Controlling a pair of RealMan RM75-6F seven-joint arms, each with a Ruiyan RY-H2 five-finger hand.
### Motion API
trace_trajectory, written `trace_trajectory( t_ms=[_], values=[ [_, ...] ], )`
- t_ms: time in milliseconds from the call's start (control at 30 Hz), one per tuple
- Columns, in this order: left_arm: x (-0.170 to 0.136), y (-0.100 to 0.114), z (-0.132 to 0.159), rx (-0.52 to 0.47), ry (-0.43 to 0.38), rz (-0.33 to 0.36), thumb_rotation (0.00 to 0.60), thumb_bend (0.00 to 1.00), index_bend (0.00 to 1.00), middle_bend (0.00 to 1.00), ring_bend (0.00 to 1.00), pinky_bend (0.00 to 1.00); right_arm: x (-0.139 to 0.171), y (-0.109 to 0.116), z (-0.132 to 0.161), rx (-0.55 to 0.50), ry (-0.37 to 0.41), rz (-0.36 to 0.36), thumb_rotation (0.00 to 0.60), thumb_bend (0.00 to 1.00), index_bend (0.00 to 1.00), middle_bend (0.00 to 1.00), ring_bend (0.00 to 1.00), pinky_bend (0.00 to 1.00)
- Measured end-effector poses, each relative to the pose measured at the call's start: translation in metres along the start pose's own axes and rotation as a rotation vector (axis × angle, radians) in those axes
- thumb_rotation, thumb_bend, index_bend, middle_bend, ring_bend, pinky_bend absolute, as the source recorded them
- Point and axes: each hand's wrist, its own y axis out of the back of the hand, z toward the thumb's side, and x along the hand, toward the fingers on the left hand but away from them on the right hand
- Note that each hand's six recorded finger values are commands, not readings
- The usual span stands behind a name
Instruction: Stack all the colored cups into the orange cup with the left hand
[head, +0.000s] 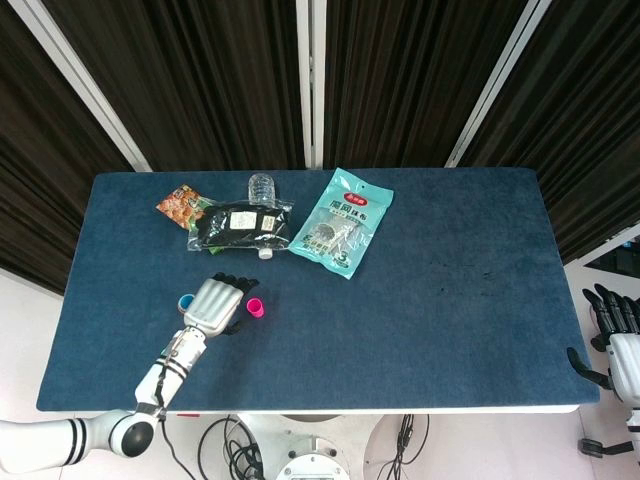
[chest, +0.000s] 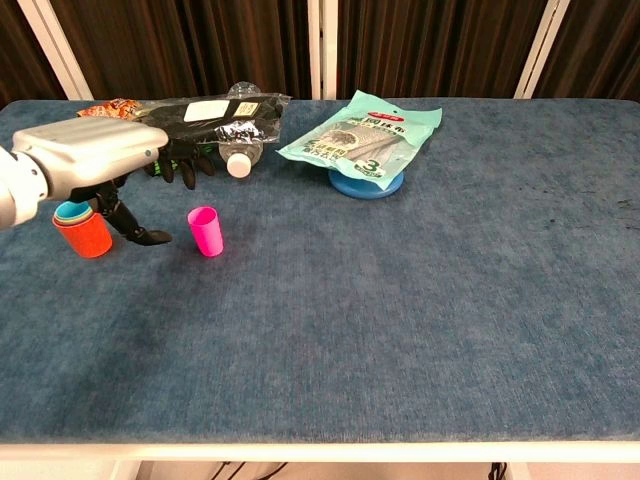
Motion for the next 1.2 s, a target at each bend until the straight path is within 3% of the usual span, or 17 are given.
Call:
trace_trajectory(
  t_ms=[400, 1200],
  values=[
    [0.013, -0.006, 0.008, -0.021, -0.015, 0.007, 0.6, 0.23, 0.34, 0.39, 0.44, 0.33, 0.001, -0.001, -0.006, -0.009, -0.004, -0.001, 0.6, 0.27, 0.0, 0.0, 0.0, 0.0],
    [0.028, -0.017, 0.009, -0.036, -0.022, 0.004, 0.6, 0.28, 0.48, 0.49, 0.55, 0.4, 0.0, -0.001, -0.013, -0.009, -0.014, 0.015, 0.6, 0.27, 0.0, 0.0, 0.0, 0.0]
  ],
)
